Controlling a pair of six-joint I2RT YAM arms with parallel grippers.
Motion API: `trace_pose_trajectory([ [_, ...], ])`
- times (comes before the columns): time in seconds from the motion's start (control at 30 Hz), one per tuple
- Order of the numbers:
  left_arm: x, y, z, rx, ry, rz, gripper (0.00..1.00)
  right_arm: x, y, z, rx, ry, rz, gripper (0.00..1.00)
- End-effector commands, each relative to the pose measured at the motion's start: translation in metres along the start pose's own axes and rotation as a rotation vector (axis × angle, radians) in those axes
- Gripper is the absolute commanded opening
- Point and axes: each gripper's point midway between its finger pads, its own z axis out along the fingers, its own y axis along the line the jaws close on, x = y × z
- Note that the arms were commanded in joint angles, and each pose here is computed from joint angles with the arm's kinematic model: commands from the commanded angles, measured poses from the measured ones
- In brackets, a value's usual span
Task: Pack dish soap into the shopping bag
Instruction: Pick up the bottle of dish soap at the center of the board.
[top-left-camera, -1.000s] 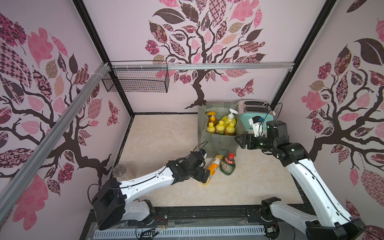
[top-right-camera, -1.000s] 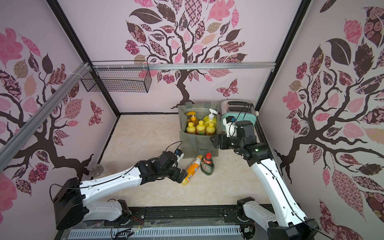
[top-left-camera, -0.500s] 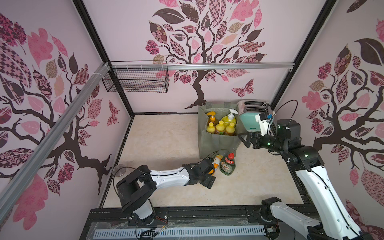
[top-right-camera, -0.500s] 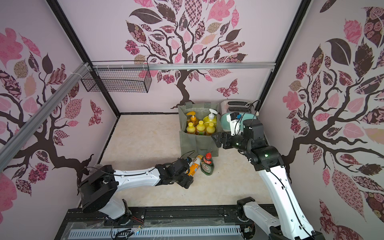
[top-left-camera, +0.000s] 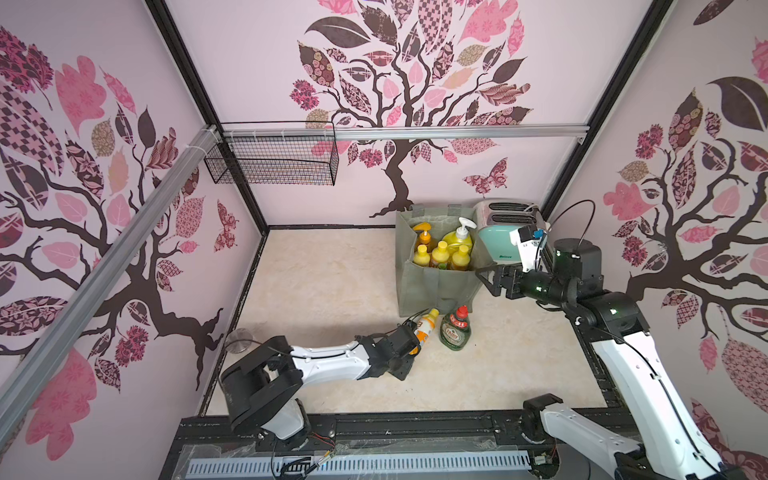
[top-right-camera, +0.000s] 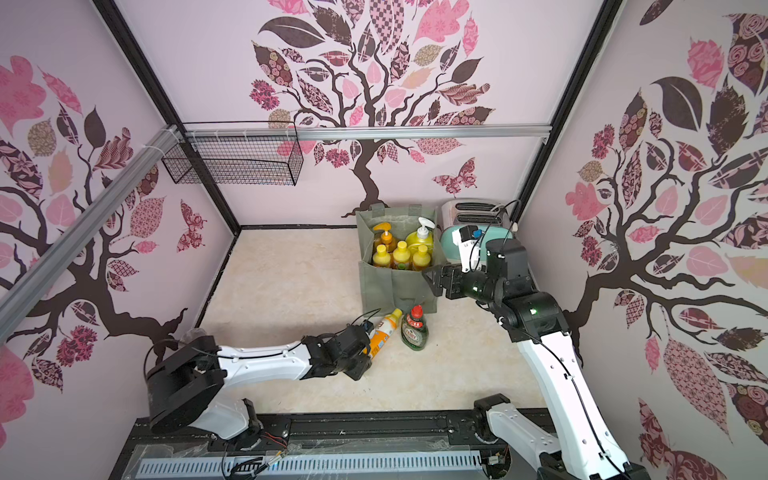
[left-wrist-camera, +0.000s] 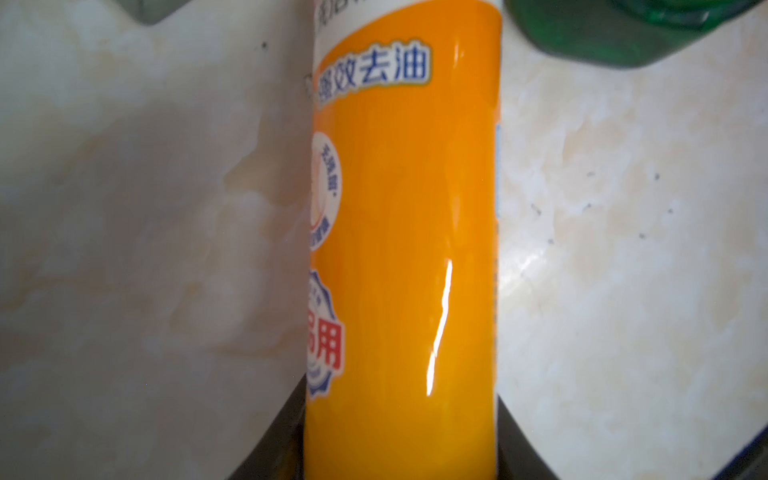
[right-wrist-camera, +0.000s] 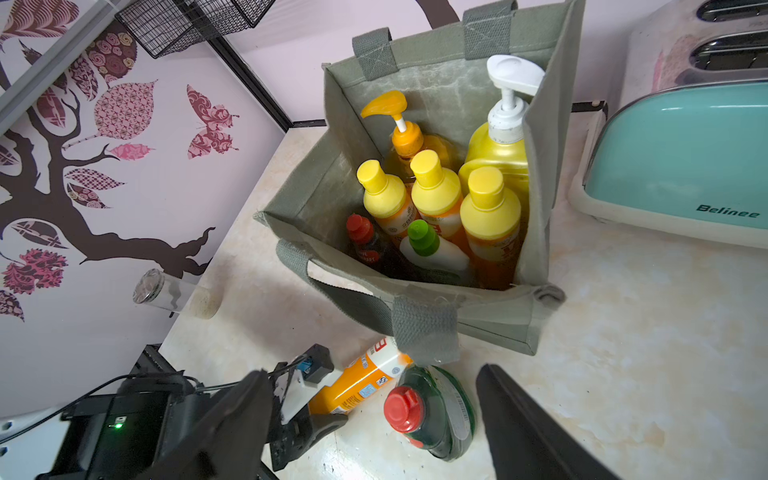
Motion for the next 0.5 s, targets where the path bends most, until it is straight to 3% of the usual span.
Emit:
trace_pose_trajectory([
  [0.0,-0.036,-0.01,-0.049,0.085,-0.203,-0.016,0.14,-0.005,0.011,-0.001,-0.052,-0.006,0.001,0.82],
  [0.17,-0.044,-0.016,-0.116,0.229,-0.401,-0.051,0.09,-0.008,0.027,0.0,-0.144,0.006,0.025,0.81],
  [0.47,-0.07,-0.029,-0.222,0.448,-0.712,-0.07,0.06,0.004,0.079,0.008,-0.478,0.131,0.101,0.79],
])
